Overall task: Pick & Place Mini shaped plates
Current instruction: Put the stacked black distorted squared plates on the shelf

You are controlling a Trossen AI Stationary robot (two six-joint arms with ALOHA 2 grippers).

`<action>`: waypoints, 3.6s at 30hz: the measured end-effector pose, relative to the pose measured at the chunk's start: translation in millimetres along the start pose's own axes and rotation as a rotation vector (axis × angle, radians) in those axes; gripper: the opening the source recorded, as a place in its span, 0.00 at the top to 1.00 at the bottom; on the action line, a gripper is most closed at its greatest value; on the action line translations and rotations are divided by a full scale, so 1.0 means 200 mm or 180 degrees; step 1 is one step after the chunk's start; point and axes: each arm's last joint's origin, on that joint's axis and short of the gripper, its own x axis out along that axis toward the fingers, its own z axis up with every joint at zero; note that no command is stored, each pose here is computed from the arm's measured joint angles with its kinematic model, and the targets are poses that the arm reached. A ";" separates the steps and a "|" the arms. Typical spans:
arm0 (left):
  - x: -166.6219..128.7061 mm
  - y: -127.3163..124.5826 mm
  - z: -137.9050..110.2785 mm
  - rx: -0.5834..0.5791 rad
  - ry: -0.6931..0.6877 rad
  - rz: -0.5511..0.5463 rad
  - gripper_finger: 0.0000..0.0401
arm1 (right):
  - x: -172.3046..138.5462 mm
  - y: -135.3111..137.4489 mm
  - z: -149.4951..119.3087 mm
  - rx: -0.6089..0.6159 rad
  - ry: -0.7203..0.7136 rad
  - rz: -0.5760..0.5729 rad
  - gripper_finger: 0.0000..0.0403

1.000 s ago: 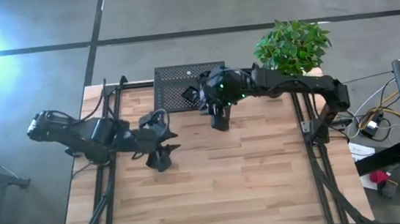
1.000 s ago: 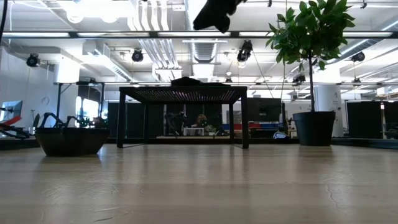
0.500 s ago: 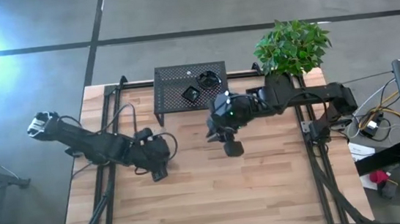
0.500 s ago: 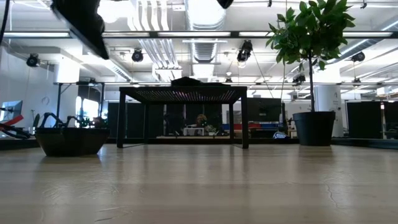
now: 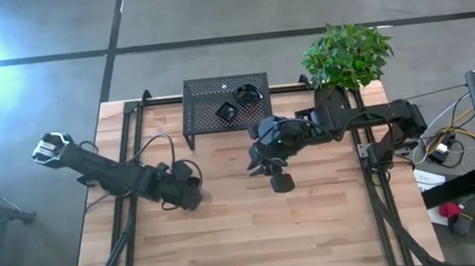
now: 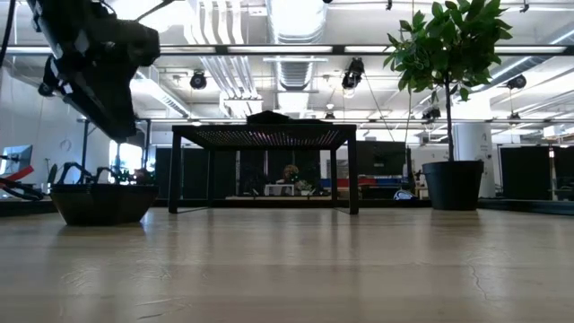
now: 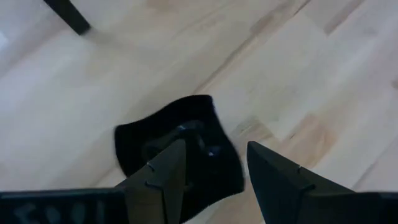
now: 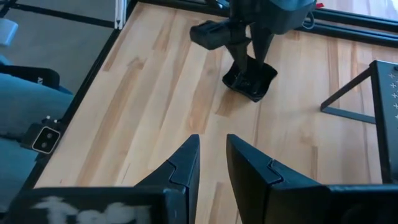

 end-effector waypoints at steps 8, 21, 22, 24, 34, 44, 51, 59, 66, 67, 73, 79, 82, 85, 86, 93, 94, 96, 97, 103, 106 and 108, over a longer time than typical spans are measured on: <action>0.08 -0.05 -0.01 -0.0276 -0.0093 -0.0266 0.59 | 0.00 0.00 0.00 -0.0006 -0.0003 -0.0002 0.83; 0.25 -0.10 -0.07 -0.0180 0.0058 0.0078 0.59 | 0.00 0.00 0.00 -0.0025 -0.0005 -0.0002 0.83; 0.26 -0.11 -0.07 -0.0168 0.0079 0.0106 0.59 | 0.00 0.00 0.00 -0.0024 -0.0005 -0.0002 0.83; 0.29 -0.11 -0.08 -0.0146 0.0120 0.0167 0.59 | 0.00 0.00 0.00 -0.0027 -0.0005 -0.0002 0.84; 0.37 -0.12 -0.11 -0.0118 0.0254 0.0348 0.59 | 0.00 0.00 0.00 -0.0036 -0.0005 -0.0002 0.83; 0.39 -0.12 -0.12 -0.0109 0.0313 0.0383 0.69 | 0.00 0.00 0.00 -0.0036 -0.0005 -0.0002 0.83; 0.39 -0.11 -0.12 0.0041 0.0300 0.0406 0.96 | 0.00 0.00 0.00 -0.0036 -0.0005 -0.0002 0.82; 0.36 -0.12 -0.10 0.0078 0.0300 0.0384 0.99 | 0.00 0.00 0.00 -0.0034 -0.0005 -0.0002 0.84; 0.31 -0.15 -0.07 0.0061 0.0352 0.0351 0.99 | 0.00 0.00 0.00 -0.0034 -0.0003 -0.0001 0.84; 0.30 -0.16 -0.07 0.0059 0.0352 0.0340 1.00 | 0.00 0.00 0.00 -0.0034 -0.0003 -0.0002 0.84; 0.23 -0.21 -0.01 0.0108 0.0320 0.0285 1.00 | 0.00 0.00 0.00 -0.0030 -0.0001 -0.0001 0.84; 0.12 -0.29 0.07 0.0212 0.0233 0.0128 1.00 | 0.00 0.00 0.00 -0.0027 -0.0007 -0.0002 0.84; 0.04 -0.33 0.12 0.0283 0.0173 0.0060 1.00 | -0.01 0.00 0.00 -0.0034 -0.0017 -0.0002 0.84; -0.04 -0.35 0.17 0.0352 0.0081 0.0071 1.00 | -0.01 0.00 0.00 -0.0037 -0.0020 -0.0003 0.84; -0.07 -0.36 0.19 0.0373 0.0048 0.0071 1.00 | -0.01 0.00 0.00 -0.0037 -0.0021 -0.0002 0.84; -0.27 -0.38 0.32 0.0432 -0.0217 0.0155 1.00 | -0.01 0.00 0.00 -0.0036 -0.0021 -0.0003 0.84; -0.29 -0.37 0.34 0.0452 -0.0248 0.0191 1.00 | -0.01 0.00 0.00 -0.0038 -0.0021 -0.0002 0.84; -0.33 -0.36 0.38 0.0454 -0.0293 0.0215 1.00 | -0.01 0.00 0.00 -0.0037 -0.0022 -0.0002 0.84; -0.35 -0.36 0.41 0.0467 -0.0310 0.0228 1.00 | -0.01 0.00 0.00 -0.0038 -0.0022 -0.0003 0.84; -0.37 -0.28 0.59 0.0449 -0.0430 0.0325 1.00 | -0.01 0.00 0.00 -0.0039 -0.0022 -0.0001 0.84; -0.33 -0.20 0.69 0.0403 -0.0412 0.0484 1.00 | -0.01 0.00 0.00 -0.0039 -0.0022 -0.0001 0.84; -0.31 -0.13 0.76 0.0345 -0.0378 0.0580 1.00 | -0.01 0.00 0.00 -0.0039 -0.0022 -0.0001 0.84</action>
